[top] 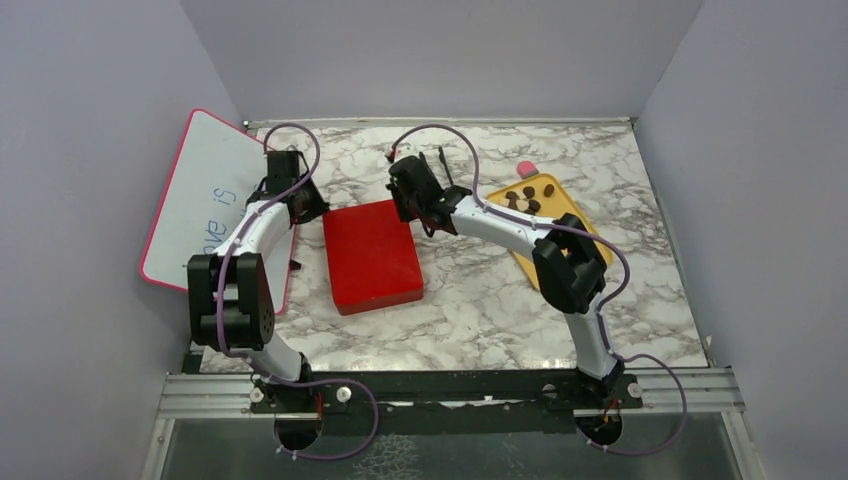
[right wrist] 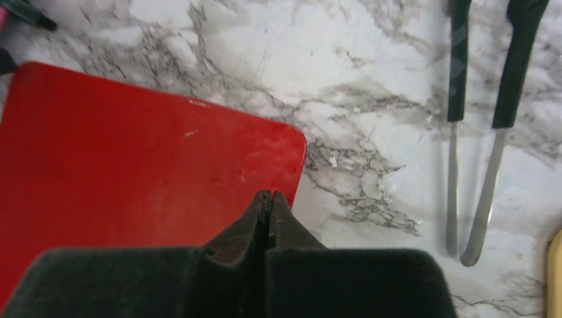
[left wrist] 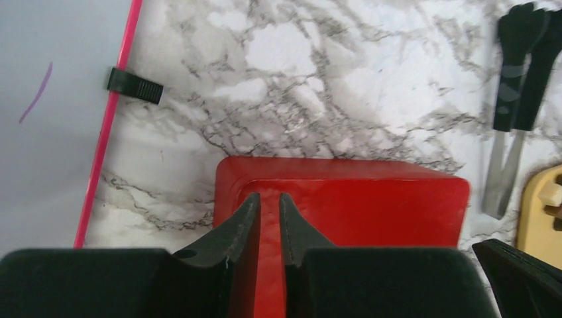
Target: Pack the chocolate
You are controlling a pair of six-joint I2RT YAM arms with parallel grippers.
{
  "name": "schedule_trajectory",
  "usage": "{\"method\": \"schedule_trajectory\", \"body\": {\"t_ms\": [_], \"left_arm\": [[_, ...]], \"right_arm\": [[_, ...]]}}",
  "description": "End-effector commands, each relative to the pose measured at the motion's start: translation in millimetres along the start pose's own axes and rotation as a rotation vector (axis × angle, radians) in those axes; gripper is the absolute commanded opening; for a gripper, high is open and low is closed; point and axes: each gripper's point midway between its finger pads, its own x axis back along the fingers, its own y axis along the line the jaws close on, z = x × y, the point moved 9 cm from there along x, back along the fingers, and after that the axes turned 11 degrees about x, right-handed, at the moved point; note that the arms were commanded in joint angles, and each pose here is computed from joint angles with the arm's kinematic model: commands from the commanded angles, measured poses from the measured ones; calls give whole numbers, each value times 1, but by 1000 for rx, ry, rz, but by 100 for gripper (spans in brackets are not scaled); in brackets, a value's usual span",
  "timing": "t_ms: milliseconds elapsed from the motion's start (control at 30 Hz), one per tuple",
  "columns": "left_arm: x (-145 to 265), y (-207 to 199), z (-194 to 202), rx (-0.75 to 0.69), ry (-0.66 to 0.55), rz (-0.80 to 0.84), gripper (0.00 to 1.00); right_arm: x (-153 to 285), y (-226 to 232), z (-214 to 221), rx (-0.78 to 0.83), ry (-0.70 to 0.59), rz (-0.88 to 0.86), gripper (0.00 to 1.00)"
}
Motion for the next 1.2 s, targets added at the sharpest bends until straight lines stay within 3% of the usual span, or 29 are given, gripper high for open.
{"method": "schedule_trajectory", "body": {"t_ms": [0,233,600,833,1067,1167], "left_arm": [[-20,28,25,-12,97,-115,15],[-22,24,22,-18,117,-94,15],[39,-21,5,-67,22,130,27],[69,-25,38,-180,51,246,38],[101,-41,77,-365,35,368,48],[113,-47,92,-410,47,430,53]], "right_arm": [[-21,12,43,-35,111,-53,1],[-12,7,52,-28,137,-36,1],[60,10,38,-74,78,-242,2],[98,23,73,-115,120,-378,2],[109,30,112,-136,179,-436,3],[117,27,116,-135,201,-407,9]]}}
